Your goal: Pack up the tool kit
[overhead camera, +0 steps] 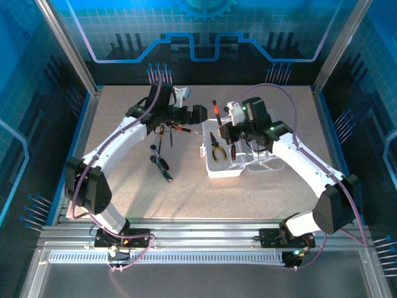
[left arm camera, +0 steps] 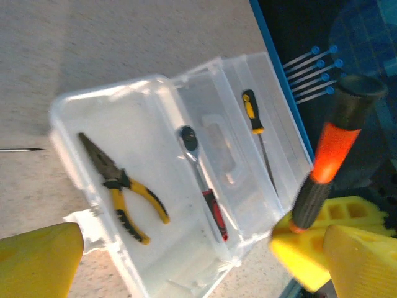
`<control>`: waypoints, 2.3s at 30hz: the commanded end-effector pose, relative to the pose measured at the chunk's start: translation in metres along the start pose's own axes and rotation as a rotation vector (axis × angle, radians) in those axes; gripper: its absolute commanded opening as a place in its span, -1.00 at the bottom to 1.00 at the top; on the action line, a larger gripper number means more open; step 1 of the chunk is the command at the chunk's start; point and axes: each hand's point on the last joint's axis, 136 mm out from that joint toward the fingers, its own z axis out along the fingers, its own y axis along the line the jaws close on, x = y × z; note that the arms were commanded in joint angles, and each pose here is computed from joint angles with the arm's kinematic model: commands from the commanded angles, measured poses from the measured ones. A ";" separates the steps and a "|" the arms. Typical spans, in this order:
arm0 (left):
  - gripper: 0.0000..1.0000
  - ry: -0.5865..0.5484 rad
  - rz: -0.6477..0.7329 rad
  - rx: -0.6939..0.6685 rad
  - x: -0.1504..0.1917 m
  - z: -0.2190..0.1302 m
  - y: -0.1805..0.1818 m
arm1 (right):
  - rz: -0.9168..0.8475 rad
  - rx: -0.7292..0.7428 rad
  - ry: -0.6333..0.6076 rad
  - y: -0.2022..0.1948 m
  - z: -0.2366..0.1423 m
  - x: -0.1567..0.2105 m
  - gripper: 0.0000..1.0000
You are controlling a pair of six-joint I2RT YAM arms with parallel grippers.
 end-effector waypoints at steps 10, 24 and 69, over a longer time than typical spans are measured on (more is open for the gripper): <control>0.99 0.118 -0.037 -0.654 0.053 -0.052 0.167 | 0.068 0.438 0.169 -0.137 -0.070 0.038 -1.00; 0.99 0.222 -0.077 -0.720 0.085 -0.032 0.211 | 0.130 0.656 0.435 -0.194 -0.072 0.088 -1.00; 0.95 0.253 -0.446 -0.684 0.160 -0.016 0.243 | -0.066 0.429 0.324 -0.090 -0.060 0.051 0.99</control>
